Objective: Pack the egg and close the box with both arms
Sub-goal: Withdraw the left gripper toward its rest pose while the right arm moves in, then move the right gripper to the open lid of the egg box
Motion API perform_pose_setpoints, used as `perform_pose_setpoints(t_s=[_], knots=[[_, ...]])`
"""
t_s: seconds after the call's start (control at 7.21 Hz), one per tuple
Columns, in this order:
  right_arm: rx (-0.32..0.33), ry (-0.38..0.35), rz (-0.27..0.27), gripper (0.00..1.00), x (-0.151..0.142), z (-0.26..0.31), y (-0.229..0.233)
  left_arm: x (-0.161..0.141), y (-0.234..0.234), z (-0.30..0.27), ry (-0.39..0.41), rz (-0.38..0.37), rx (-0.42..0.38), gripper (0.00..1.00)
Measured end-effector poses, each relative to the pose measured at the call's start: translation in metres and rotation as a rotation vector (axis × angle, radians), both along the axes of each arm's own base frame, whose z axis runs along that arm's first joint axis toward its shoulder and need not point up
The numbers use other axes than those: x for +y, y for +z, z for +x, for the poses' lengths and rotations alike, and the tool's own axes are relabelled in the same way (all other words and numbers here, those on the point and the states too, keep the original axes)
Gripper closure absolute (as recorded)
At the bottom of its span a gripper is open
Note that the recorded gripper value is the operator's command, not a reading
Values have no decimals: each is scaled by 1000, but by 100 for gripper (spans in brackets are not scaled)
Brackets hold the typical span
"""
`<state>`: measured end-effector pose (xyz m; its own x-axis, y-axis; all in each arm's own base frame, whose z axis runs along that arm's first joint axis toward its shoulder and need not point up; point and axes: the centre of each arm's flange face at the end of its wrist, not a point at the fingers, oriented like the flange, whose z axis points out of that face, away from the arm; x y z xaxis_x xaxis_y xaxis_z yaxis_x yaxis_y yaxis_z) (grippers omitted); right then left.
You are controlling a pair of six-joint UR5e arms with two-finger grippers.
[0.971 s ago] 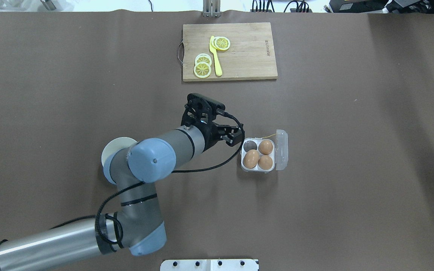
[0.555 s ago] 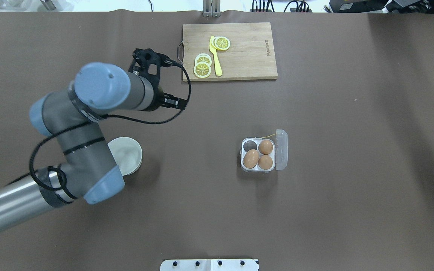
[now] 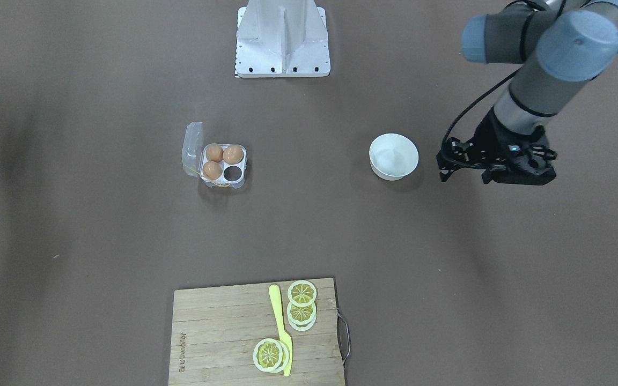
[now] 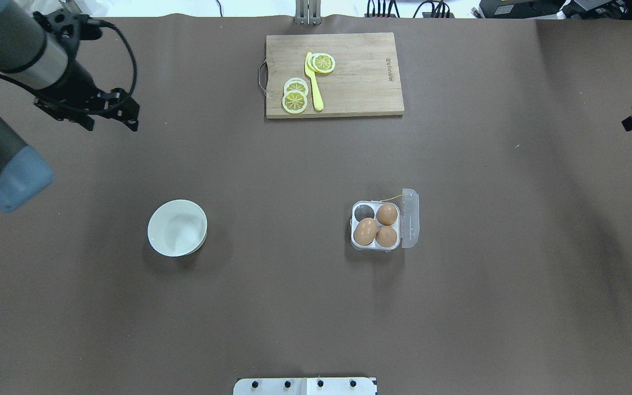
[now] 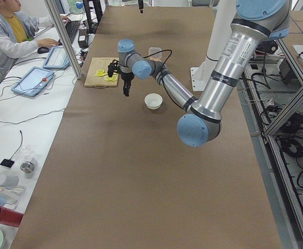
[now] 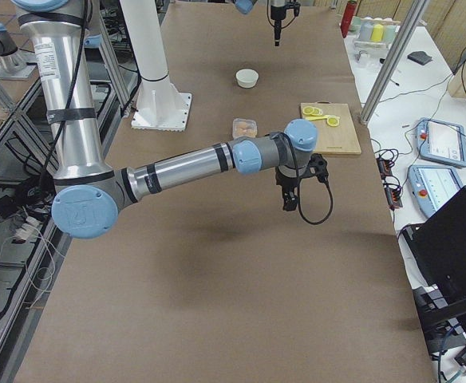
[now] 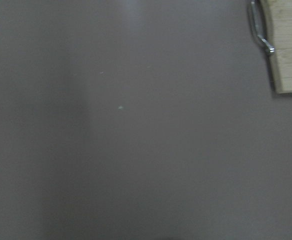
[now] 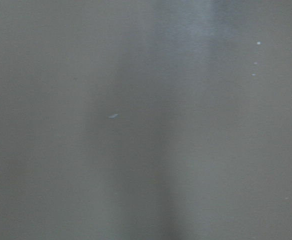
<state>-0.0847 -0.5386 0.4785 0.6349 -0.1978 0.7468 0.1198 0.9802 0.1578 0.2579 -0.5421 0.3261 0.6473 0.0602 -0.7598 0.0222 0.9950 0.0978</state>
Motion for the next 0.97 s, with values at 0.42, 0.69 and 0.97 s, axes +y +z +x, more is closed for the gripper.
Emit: perform_pose_setpoints(t_s=[0.42, 0.69, 0.97], knots=[[-2, 62, -52, 99, 25, -111, -100, 15, 98, -97, 44, -13, -41, 3], [8, 113, -93, 100, 43, -192, -151, 24, 131, -140, 57, -14, -30, 3], [-11, 116, -136, 100, 68, -254, -188, 25, 137, -153, 55, -18, -15, 3]])
